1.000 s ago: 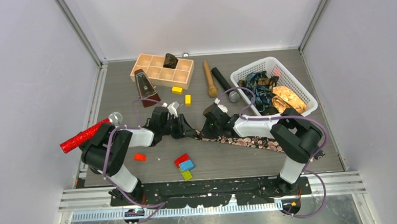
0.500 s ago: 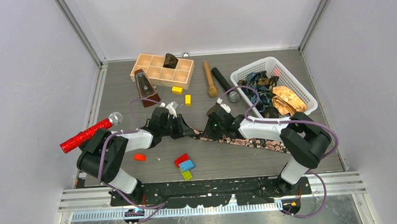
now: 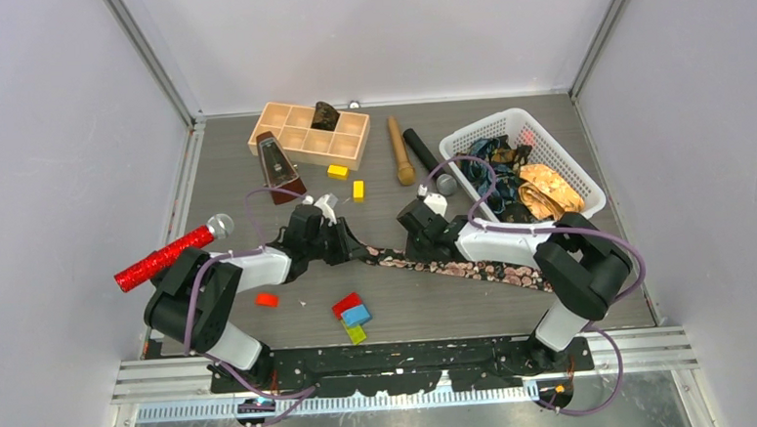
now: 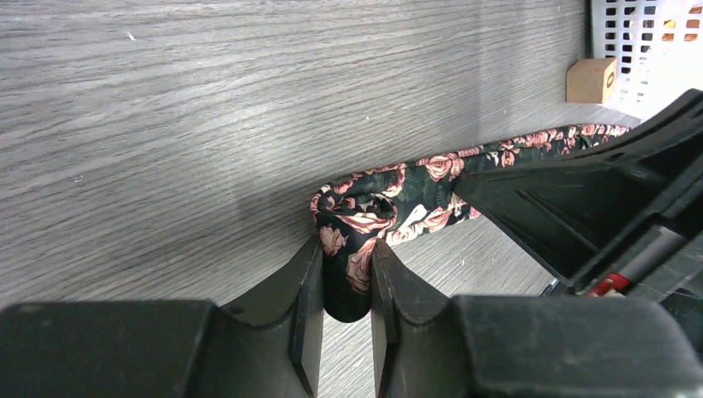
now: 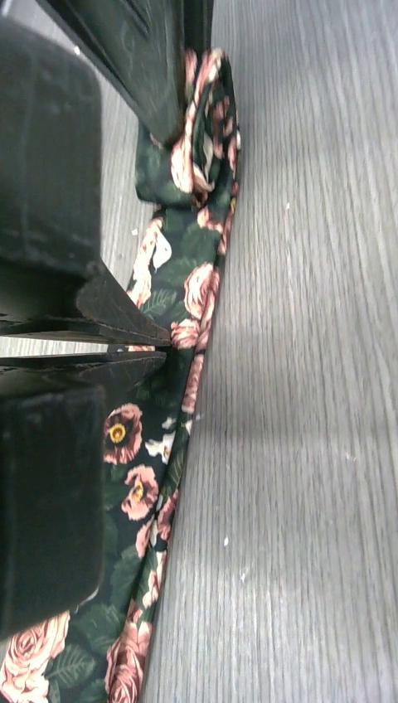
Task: Roll the ties
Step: Roll the tie at the center of the board.
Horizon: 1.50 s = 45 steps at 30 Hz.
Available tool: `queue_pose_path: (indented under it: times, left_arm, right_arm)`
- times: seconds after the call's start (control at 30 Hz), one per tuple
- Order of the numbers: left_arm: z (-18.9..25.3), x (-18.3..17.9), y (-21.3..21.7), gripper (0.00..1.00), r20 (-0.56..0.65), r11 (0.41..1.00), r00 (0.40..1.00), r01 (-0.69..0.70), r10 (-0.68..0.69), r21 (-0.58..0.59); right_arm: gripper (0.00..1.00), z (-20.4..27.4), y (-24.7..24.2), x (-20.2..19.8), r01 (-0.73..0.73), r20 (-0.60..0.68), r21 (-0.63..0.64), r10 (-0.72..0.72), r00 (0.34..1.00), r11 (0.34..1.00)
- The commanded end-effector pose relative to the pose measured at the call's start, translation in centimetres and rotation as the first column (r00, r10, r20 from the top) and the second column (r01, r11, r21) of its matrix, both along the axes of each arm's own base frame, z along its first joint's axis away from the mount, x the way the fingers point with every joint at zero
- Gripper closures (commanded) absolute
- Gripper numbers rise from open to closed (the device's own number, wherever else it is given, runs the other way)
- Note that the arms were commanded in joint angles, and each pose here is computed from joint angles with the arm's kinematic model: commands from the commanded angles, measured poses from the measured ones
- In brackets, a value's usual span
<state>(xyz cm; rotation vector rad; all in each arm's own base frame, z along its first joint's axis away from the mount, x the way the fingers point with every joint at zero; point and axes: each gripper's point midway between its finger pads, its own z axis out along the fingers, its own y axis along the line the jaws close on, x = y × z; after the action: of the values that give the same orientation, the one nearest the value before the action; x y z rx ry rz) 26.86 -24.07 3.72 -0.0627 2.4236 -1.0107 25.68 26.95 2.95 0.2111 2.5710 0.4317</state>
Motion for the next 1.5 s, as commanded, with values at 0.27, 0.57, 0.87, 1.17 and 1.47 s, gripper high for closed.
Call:
queue_pose_path:
  times: [0.27,0.57,0.87,1.17,1.47]
  left_arm:
    - [2.6,1.7,-0.5,0.78,0.091,0.996,0.994,-0.057,0.063,-0.068]
    - [2.3,2.3,0.0,0.77,0.096,0.992,0.989,-0.11,0.116,-0.064]
    - [1.8,2.5,1.0,0.83,0.091,0.99,0.986,-0.139,0.137,0.018]
    - [3.0,2.6,0.2,0.83,0.207,0.966,0.974,-0.134,0.087,0.221]
    - [3.5,3.0,-0.5,0.85,0.279,0.917,0.959,-0.152,0.046,0.37]
  right_arm:
    - [0.87,-1.9,-1.4,-0.1,-0.017,-0.026,-0.115,0.014,1.0,0.993]
    - [0.88,-2.4,-2.0,-0.5,-0.018,-0.043,-0.133,0.012,0.999,0.991]
    - [0.88,-2.3,-2.1,-0.7,-0.022,-0.042,-0.135,0.016,0.999,0.991]
    - [0.84,-0.2,-0.7,-0.6,-0.086,-0.015,-0.066,0.085,0.996,0.994]
    - [0.67,5.4,0.3,-0.6,-0.127,0.1,0.056,0.121,0.988,0.99]
